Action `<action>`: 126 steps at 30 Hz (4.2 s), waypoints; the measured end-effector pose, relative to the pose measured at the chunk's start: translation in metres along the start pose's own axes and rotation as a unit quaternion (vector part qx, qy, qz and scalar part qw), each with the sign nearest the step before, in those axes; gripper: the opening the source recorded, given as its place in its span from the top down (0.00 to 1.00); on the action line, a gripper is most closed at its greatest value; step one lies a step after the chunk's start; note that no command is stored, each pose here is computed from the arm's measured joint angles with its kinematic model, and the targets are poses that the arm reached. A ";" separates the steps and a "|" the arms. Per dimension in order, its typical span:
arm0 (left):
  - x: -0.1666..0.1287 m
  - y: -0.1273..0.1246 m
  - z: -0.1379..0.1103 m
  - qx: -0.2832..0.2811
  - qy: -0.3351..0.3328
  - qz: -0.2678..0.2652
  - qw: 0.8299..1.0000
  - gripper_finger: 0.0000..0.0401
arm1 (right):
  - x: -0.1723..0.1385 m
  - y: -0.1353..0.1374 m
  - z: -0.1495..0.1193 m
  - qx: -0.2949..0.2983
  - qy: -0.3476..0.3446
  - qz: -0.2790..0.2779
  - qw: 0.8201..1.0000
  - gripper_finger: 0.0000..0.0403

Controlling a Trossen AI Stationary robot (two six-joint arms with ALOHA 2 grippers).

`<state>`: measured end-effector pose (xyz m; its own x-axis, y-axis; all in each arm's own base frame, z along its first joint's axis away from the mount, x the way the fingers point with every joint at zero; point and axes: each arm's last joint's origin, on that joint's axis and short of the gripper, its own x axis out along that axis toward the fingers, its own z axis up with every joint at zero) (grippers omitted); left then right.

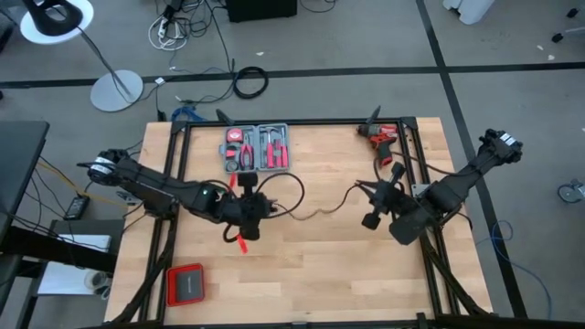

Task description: Coil cords

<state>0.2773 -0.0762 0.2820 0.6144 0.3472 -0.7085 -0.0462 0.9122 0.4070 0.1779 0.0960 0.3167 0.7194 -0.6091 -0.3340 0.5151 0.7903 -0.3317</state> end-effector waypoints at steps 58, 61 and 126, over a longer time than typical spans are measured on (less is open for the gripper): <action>-0.038 -0.007 0.048 0.005 -0.271 -0.019 0.962 1.00 | 0.014 0.004 -0.007 0.028 0.049 -0.026 0.998 0.99; -0.044 0.000 0.059 -0.013 -0.317 0.030 0.948 1.00 | 0.022 0.015 -0.009 0.027 0.063 -0.020 0.997 0.99; 0.009 0.120 0.027 0.063 0.024 0.418 0.906 1.00 | -0.073 0.086 0.032 0.105 -0.076 0.483 0.866 0.99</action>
<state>0.2986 0.0306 0.3399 0.3721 0.9167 -0.1457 -0.3870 0.2959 0.8733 0.1849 0.2107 0.3406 0.9071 0.3455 -0.2406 -0.2985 0.9308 0.2111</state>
